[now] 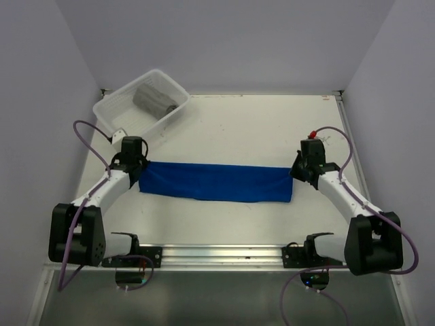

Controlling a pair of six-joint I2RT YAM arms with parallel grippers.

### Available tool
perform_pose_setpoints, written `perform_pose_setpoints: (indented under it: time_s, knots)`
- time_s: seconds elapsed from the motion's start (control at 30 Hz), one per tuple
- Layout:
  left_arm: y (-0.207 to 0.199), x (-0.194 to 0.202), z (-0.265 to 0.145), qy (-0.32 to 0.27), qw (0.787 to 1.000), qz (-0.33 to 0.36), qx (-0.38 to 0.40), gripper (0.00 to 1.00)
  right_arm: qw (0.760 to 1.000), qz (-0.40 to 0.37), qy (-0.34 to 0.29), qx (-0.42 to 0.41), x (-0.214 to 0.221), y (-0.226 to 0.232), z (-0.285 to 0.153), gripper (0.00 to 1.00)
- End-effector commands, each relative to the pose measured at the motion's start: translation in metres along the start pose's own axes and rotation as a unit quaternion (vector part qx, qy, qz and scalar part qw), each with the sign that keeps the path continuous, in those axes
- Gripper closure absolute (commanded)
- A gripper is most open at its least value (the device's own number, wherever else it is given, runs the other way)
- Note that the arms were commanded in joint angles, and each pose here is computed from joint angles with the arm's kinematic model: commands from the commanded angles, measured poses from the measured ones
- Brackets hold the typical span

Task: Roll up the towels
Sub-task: Fold the towel

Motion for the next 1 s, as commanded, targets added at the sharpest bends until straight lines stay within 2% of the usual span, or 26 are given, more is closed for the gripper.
perform_pose_setpoints:
  time_s: [0.0,0.27,0.57,0.97]
  knots:
    - [-0.013,-0.032,0.009,-0.060,0.998,-0.006,0.007,1.00,0.998,0.009,-0.056,-0.009,-0.027,0.018,0.006,1.00]
    - [-0.028,-0.037,0.040,-0.030,0.999,0.020,-0.006,1.00,0.999,0.006,-0.049,0.020,-0.042,0.031,0.035,1.00]
    - [-0.036,-0.048,0.046,-0.034,0.999,0.022,-0.007,1.00,0.999,0.002,-0.042,0.023,-0.051,0.042,0.052,1.00]
    - [-0.019,-0.057,0.001,-0.078,0.997,-0.004,-0.001,1.00,0.995,0.008,-0.091,-0.029,-0.049,0.032,-0.003,1.00]
Point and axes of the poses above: each gripper's point midway between its finger pads, its own z axis out along the fingers, its own y axis along the line the jaws close on, x = y × z, the point moved 10 cm from there along -z, back along the fingers, and after that the axes turned 11 degrees about z, right-handed, at the moved point
